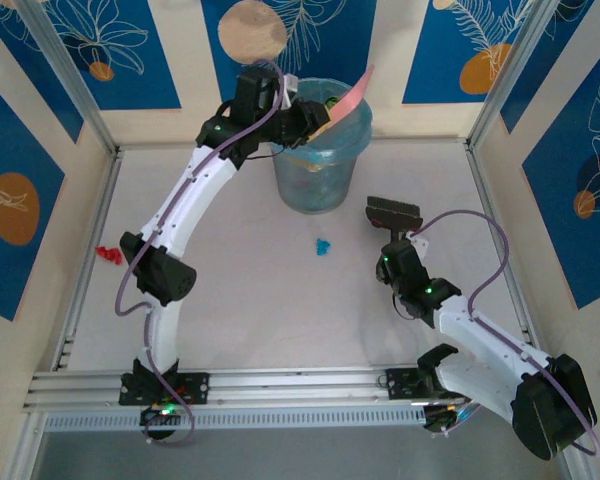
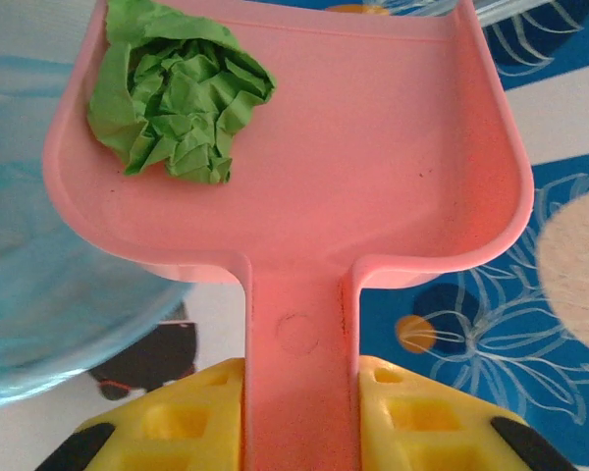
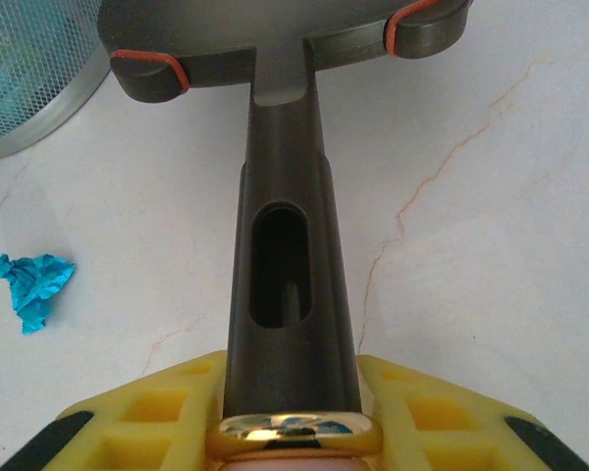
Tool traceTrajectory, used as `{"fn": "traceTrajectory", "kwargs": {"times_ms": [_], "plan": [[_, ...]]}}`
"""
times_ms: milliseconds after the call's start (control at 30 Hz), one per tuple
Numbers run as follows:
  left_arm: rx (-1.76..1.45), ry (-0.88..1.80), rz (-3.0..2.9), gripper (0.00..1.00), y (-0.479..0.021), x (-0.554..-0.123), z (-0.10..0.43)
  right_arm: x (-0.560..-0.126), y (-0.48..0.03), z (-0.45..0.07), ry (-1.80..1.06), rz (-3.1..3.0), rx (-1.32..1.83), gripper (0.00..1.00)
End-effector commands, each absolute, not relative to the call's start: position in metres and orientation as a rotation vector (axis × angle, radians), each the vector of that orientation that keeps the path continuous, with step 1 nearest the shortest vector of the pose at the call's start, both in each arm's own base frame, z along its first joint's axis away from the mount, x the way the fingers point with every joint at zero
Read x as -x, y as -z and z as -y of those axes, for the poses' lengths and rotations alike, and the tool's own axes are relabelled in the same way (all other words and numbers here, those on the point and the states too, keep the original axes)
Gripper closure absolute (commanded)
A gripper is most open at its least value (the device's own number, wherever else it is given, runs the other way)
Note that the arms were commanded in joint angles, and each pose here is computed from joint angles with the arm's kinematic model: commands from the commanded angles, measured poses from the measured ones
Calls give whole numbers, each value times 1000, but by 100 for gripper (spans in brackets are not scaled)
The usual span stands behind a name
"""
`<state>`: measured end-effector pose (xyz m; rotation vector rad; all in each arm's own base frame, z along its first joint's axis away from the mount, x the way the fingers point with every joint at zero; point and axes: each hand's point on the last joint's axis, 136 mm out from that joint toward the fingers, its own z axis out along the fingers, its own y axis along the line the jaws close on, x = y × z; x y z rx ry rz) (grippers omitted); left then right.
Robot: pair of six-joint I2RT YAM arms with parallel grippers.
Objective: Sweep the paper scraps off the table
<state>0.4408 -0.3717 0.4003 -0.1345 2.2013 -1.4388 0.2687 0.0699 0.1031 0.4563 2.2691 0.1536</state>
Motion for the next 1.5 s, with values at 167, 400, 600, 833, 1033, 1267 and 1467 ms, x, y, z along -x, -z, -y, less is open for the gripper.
{"fn": "traceTrajectory", "kwargs": {"times_ms": [167, 400, 600, 833, 1033, 1267, 1467], "plan": [[261, 1668, -2044, 100, -423, -437, 356, -280, -129, -68, -144, -2174, -420, 100], [286, 1711, -1969, 100, -437, -431, 352, -278, -127, -67, -142, -2165, -395, 100], [344, 1782, -1894, 100, -436, -428, 346, -279, -128, -68, -145, -2162, -387, 100], [381, 1887, -1823, 100, -438, -433, 352, -278, -128, -68, -145, -2164, -384, 100], [417, 1942, -1754, 100, -436, -435, 350, -279, -128, -68, -147, -2162, -377, 100], [502, 2019, -1658, 100, -432, -444, 350, -279, -128, -69, -148, -2161, -369, 100], [555, 2089, -1588, 100, -436, -454, 355, -280, -129, -70, -153, -2159, -365, 100]]}}
